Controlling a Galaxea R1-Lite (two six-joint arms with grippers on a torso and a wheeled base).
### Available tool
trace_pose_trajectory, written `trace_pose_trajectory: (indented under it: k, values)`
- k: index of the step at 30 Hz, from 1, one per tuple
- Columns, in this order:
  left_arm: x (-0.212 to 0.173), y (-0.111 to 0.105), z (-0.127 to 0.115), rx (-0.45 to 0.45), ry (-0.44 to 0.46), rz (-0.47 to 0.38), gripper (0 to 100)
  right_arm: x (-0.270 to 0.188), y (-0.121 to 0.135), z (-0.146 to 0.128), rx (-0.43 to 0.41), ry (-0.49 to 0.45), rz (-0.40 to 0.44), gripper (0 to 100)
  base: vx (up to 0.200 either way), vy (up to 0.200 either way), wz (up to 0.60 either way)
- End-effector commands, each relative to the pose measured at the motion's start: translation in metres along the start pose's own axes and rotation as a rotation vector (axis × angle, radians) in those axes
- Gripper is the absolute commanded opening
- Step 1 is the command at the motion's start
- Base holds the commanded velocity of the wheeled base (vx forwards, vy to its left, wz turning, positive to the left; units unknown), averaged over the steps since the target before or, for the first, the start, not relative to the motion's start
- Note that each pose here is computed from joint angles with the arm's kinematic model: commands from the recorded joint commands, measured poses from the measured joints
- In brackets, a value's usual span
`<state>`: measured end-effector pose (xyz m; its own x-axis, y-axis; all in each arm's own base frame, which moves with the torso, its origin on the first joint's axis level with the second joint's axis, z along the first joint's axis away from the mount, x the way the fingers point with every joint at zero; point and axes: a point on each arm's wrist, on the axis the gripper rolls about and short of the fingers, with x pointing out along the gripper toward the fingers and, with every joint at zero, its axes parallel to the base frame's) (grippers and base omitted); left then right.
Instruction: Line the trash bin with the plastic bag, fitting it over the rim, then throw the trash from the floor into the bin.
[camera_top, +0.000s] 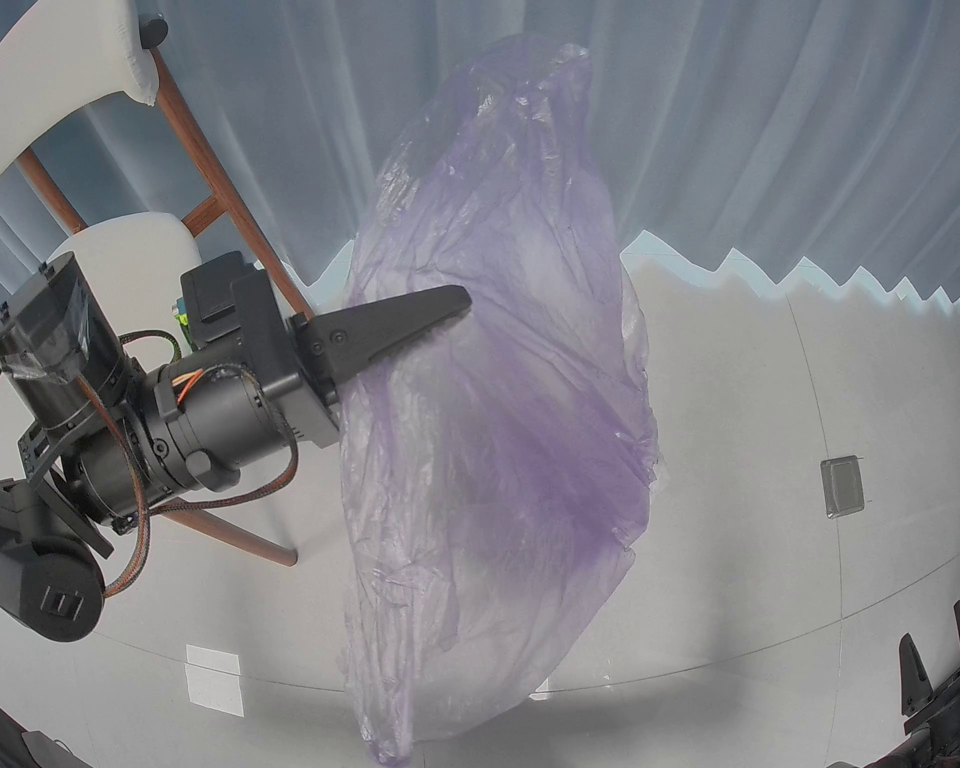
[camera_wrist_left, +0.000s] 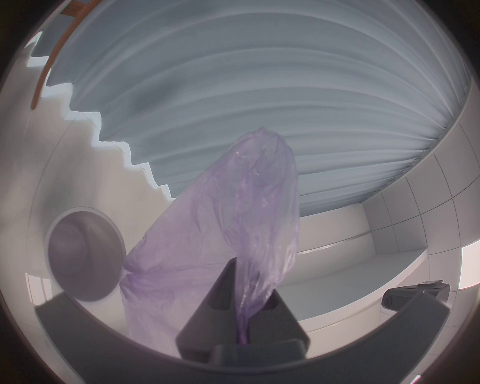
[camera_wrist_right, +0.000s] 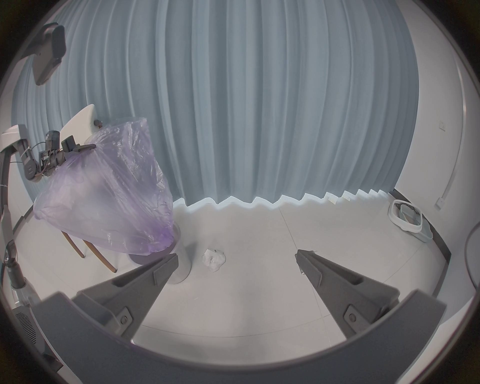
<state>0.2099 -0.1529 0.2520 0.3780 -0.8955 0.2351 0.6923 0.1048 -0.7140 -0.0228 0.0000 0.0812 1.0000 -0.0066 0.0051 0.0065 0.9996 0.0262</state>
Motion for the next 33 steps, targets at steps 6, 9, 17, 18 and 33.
trace_pose_trajectory:
  k: [6, 9, 17, 18, 33]
  values:
    - [-0.007, 0.008, -0.003, -0.005, -0.001, 0.04, 0, 0.0, 0.0, -0.005, 0.0, 0.002, 0.002, 100, 0.0, 0.0, 0.0]
    - [-0.011, 0.015, -0.007, 0.035, 0.008, 0.067, 0, 0.0, 0.0, -0.005, 0.0, 0.002, 0.0, 100, 0.0, 0.0, 0.0]
    - [-0.002, 0.042, -0.022, 0.116, 0.071, 0.125, 0, 0.0, 0.0, -0.005, 0.0, 0.002, -0.001, 100, 0.0, 0.0, 0.0]
    - [0.0, 0.047, -0.024, 0.121, 0.075, 0.129, 0, 0.0, 0.0, -0.005, 0.0, 0.002, 0.0, 100, 0.0, 0.0, 0.0]
    - [0.042, 0.086, -0.024, 0.195, -0.072, 0.092, 0, 0.0, 0.0, -0.005, 0.0, 0.002, -0.001, 100, 0.0, 0.0, 0.0]
